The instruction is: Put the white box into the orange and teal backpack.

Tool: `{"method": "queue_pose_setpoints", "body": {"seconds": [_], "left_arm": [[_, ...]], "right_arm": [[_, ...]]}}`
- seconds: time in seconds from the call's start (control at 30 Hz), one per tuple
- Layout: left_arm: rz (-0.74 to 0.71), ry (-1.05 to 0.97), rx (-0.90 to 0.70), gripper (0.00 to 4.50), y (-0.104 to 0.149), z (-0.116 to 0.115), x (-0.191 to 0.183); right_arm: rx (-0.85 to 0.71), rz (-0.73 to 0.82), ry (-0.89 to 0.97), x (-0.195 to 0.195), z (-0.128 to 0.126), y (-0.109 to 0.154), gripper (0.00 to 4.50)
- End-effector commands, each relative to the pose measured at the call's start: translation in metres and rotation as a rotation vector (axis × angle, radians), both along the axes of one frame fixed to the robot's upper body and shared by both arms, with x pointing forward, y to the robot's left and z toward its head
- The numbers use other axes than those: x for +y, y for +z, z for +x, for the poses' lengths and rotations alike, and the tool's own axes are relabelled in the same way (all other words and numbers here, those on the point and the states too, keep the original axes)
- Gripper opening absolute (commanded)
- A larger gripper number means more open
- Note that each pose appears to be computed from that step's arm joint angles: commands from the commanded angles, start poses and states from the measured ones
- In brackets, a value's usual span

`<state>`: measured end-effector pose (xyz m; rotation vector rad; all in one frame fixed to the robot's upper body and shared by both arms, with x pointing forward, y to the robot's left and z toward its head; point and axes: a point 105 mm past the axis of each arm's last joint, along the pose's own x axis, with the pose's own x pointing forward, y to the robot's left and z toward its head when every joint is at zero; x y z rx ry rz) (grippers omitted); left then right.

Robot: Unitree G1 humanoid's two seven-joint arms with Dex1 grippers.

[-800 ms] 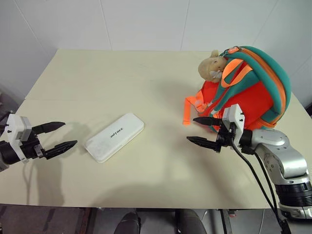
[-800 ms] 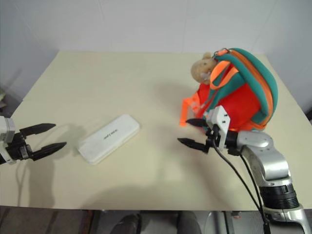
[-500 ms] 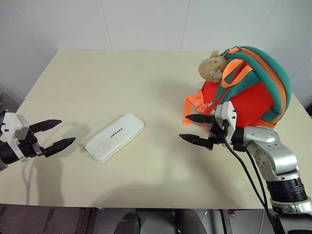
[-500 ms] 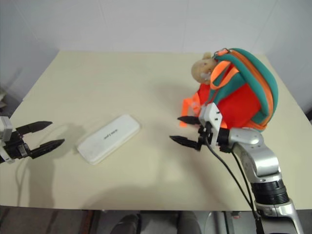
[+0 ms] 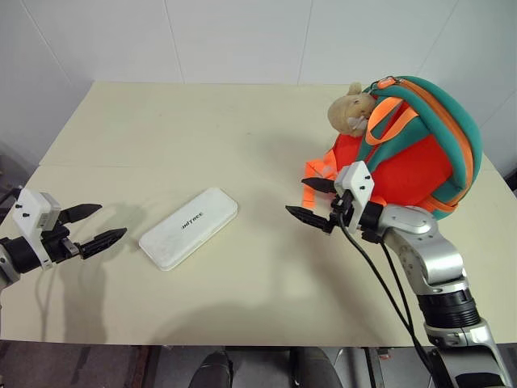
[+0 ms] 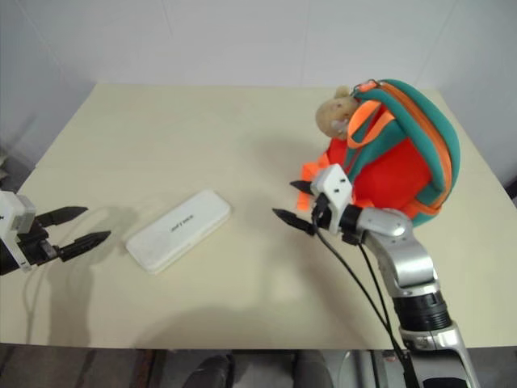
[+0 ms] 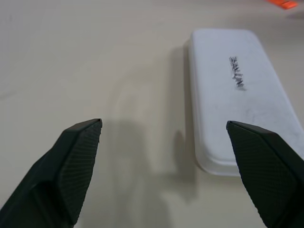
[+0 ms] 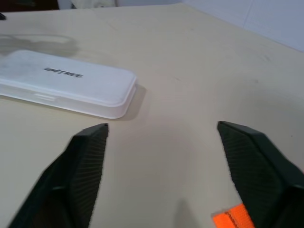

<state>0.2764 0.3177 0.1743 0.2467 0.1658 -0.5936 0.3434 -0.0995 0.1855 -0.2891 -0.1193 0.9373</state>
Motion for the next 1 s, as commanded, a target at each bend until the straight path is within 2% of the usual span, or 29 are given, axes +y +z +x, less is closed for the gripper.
{"method": "queue_pose_setpoints", "body": {"seconds": [0.03,0.3,0.37,0.5,0.7,1.0], "left_arm": [[0.004,-0.022,-0.049,3.02,0.015,0.001,-0.004],[0.017,-0.007,-0.001,0.56,0.018,0.0,-0.005],[0.027,0.02,0.012,0.0,0.018,-0.001,-0.001],[0.023,0.102,0.055,0.0,0.016,-0.009,0.011],[-0.018,0.207,0.185,0.0,-0.001,-0.03,0.016],[-0.186,0.272,0.316,0.0,-0.025,-0.06,-0.004]], "right_arm": [[-0.067,0.022,-0.031,0.008,0.006,0.014,2.95],[-0.018,0.026,-0.062,0.017,0.015,0.003,0.22],[-0.014,0.022,-0.061,0.019,0.018,0.001,0.12],[-0.005,0.009,-0.043,0.03,0.025,-0.001,0.12],[-0.008,-0.038,-0.026,0.054,0.044,-0.008,0.12],[0.007,-0.143,0.066,0.098,0.051,-0.028,0.12]]}}
